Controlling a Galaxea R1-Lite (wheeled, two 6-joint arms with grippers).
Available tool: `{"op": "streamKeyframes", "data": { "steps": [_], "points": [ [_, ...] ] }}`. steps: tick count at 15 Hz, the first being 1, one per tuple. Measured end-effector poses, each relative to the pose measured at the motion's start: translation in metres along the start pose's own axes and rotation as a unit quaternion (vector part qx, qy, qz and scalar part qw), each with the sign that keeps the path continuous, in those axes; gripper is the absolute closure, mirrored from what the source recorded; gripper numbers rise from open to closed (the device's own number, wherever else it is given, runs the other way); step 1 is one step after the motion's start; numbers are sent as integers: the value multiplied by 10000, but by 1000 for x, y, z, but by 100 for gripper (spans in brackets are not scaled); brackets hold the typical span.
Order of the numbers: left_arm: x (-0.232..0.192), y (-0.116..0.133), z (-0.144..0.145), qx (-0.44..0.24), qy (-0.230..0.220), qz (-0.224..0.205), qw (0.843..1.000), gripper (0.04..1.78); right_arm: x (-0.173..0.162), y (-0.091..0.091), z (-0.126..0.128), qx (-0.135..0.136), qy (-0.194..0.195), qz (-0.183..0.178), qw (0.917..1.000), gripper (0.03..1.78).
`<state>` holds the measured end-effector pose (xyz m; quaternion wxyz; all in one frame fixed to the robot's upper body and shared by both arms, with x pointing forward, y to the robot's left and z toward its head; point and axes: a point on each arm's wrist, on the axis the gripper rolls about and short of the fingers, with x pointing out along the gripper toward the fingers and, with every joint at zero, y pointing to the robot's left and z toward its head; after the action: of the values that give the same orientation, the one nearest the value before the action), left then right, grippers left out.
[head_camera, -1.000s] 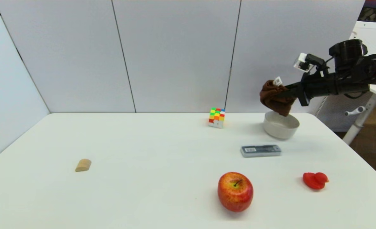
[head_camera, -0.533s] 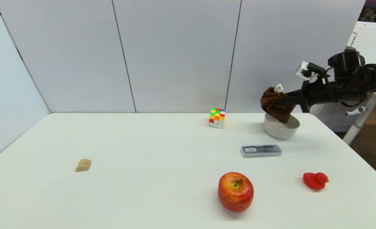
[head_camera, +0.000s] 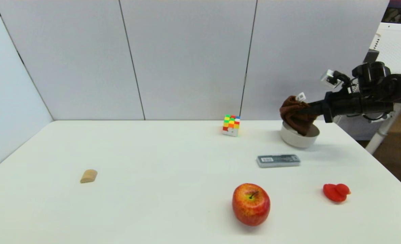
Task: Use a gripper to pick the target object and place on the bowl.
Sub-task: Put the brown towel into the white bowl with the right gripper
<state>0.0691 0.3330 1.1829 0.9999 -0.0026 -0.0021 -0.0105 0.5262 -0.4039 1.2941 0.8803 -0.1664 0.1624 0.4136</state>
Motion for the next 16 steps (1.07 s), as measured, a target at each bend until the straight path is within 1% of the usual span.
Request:
{"op": "streamKeyframes", "data": {
  "steps": [5,8,12,16],
  "points": [
    [0,0,0,-2,2,0,10000,11,1,-3,2,390,-131,59,9991,154],
    [0,0,0,-2,0,2,10000,11,-1,-11,0,509,-203,20,9985,154],
    [0,0,0,-2,0,2,10000,11,-3,-20,-14,666,-245,20,9975,154],
    [0,0,0,0,0,0,10000,11,-3,-23,-26,834,-179,31,9964,154]
  ]
}}
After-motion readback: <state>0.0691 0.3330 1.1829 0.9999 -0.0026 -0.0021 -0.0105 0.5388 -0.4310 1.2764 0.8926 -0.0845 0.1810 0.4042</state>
